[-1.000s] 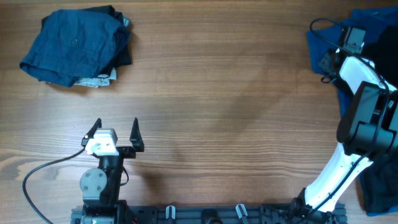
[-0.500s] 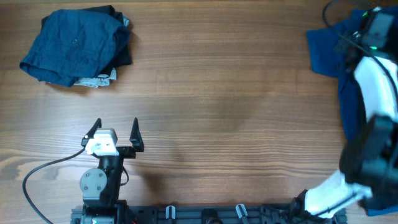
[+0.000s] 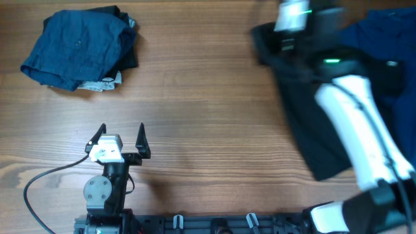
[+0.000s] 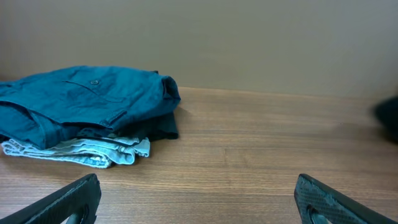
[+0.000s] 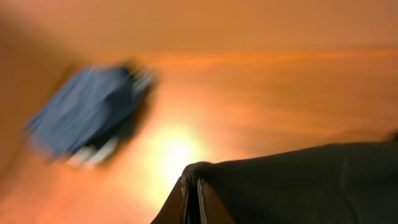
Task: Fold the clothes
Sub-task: 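Drag the black shirt leftward and drop it at table center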
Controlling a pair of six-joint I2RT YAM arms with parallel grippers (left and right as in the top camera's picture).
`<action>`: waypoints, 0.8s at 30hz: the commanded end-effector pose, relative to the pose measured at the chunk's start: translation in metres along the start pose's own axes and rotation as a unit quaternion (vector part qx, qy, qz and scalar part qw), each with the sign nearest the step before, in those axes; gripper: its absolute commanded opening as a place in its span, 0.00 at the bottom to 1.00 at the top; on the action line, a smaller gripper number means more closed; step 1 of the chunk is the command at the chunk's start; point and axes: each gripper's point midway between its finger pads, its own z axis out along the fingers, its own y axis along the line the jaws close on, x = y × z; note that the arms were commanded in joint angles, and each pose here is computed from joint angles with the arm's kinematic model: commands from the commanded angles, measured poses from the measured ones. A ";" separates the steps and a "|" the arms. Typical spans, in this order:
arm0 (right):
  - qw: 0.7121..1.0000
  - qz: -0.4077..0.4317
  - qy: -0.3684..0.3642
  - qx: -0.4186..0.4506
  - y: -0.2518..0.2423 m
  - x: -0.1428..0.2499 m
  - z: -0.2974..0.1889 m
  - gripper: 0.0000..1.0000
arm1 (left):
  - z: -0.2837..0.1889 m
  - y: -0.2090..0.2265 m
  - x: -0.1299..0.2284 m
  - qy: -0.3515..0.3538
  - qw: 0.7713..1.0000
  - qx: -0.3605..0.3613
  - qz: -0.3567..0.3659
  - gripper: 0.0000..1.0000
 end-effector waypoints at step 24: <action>1.000 -0.028 -0.004 0.013 0.029 0.005 0.000 0.76 | 0.000 -0.003 0.002 0.000 1.000 0.007 0.010 1.00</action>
